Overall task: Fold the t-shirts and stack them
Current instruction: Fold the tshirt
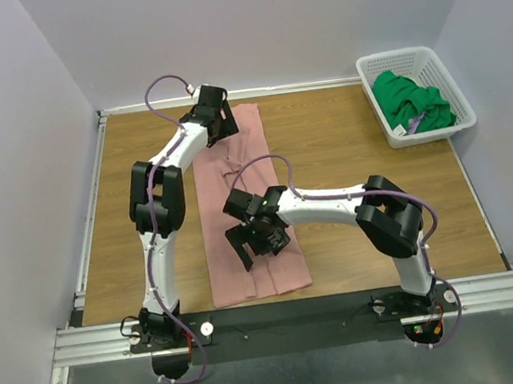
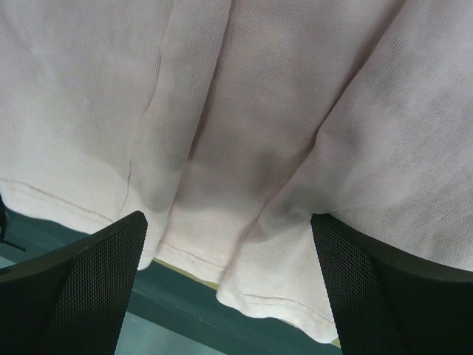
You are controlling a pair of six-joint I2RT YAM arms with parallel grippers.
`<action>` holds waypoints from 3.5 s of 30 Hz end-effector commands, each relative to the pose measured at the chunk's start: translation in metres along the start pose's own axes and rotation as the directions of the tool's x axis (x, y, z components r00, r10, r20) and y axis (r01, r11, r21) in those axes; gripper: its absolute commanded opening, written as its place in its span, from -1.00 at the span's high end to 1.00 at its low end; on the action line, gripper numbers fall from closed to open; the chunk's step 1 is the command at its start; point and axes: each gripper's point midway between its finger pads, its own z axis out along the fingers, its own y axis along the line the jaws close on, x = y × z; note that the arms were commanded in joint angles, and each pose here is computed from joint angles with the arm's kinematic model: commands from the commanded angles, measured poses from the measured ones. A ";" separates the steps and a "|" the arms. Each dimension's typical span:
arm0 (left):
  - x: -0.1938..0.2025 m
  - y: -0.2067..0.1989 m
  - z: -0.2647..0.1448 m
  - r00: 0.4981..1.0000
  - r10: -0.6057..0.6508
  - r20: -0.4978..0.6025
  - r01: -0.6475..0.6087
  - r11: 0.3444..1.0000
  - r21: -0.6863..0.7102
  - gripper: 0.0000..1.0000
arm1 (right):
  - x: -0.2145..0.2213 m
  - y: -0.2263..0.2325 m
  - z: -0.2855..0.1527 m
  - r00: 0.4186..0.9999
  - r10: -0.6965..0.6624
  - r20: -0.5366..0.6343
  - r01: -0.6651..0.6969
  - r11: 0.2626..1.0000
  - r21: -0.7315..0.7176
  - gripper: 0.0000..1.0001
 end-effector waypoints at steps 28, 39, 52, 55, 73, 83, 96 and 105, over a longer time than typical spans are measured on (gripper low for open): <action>0.052 -0.063 0.046 0.990 -0.061 -0.130 0.079 0.987 0.139 -0.50 | 0.060 -0.101 0.000 0.993 0.101 -0.052 -0.085 0.963 0.255 -1.00; -0.059 -0.089 -0.030 0.983 -0.130 0.131 0.093 0.962 0.257 -0.96 | 0.008 -0.062 -0.042 0.994 0.053 0.098 -0.065 0.990 0.122 -1.00; -0.042 -0.014 -0.179 0.988 -0.058 0.140 0.038 0.990 0.137 -0.89 | 0.018 -0.126 -0.081 0.954 0.225 0.197 -0.257 0.953 0.158 -0.83; 0.013 0.008 -0.200 0.999 -0.020 0.046 0.015 0.993 0.116 -0.88 | 0.034 -0.147 -0.085 0.939 0.279 0.201 -0.313 0.936 0.163 -0.72; 0.283 0.059 -0.282 0.875 0.074 -0.478 0.004 0.987 0.161 -0.65 | 0.109 -0.149 -0.066 0.891 0.453 0.035 -0.454 0.888 0.076 0.10; 0.314 0.056 -0.285 0.826 0.122 -0.551 -0.036 0.986 0.164 -0.50 | 0.125 -0.144 -0.055 0.891 0.452 -0.040 -0.449 0.891 0.064 0.22; 0.333 0.060 -0.283 0.800 0.144 -0.583 -0.074 0.987 0.142 -0.48 | 0.143 -0.152 -0.042 0.882 0.464 -0.082 -0.452 0.883 0.128 0.20; 0.343 0.060 -0.282 0.788 0.159 -0.595 -0.093 0.986 0.141 -0.45 | 0.146 -0.146 -0.034 0.891 0.442 -0.102 -0.425 0.892 0.153 0.27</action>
